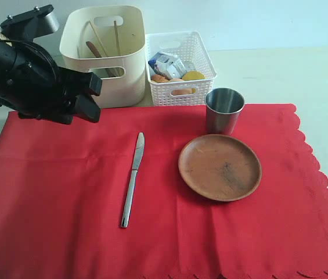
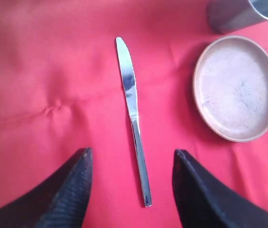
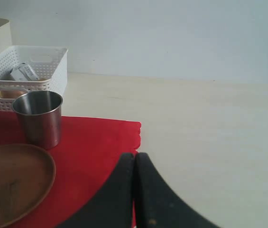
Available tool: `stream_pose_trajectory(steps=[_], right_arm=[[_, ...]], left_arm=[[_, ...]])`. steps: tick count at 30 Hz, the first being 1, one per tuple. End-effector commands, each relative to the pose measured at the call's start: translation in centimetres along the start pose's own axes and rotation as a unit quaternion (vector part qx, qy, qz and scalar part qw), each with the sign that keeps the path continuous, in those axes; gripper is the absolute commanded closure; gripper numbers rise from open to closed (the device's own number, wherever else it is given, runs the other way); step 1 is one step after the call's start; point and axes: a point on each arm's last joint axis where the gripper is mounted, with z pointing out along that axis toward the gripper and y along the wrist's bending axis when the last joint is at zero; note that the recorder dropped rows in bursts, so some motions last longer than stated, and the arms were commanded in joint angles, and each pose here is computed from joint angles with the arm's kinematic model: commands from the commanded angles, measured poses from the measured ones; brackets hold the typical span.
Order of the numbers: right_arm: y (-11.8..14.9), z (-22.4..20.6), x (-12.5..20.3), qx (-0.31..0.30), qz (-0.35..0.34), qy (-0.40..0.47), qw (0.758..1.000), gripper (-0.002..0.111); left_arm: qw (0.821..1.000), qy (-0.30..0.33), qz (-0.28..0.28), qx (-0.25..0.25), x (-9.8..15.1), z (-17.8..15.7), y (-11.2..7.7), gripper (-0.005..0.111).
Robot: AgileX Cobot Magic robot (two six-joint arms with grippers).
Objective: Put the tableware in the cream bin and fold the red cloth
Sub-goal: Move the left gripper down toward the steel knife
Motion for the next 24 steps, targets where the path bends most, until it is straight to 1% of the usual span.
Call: stream_pose_trajectory(steps=[1,3,6,19,24], right_arm=[[-0.02,0.0,0.11,0.003,-0.001,-0.002,1.0,0.108],[-0.02,0.0,0.11,0.003,-0.001,-0.002,1.0,0.108],[-0.02,0.0,0.11,0.003,-0.001,-0.002,1.0,0.108],[-0.02,0.0,0.11,0.003,-0.001,-0.002,1.0,0.108],[-0.02,0.0,0.11,0.003,-0.001,-0.002,1.0,0.108]], left_arm=[[1.0,0.002,-0.002,-0.003,-0.06,1.02,0.13,0.056],[1.0,0.001,-0.003,-0.004,-0.15,1.32,0.21,0.056],[1.0,0.0,0.022,-0.005,-0.18,1.41,0.23,0.056],[1.0,-0.011,0.021,-0.004,-0.39,1.41,0.22,0.056],[1.0,-0.011,0.013,0.002,-0.39,1.41,0.1,0.056]])
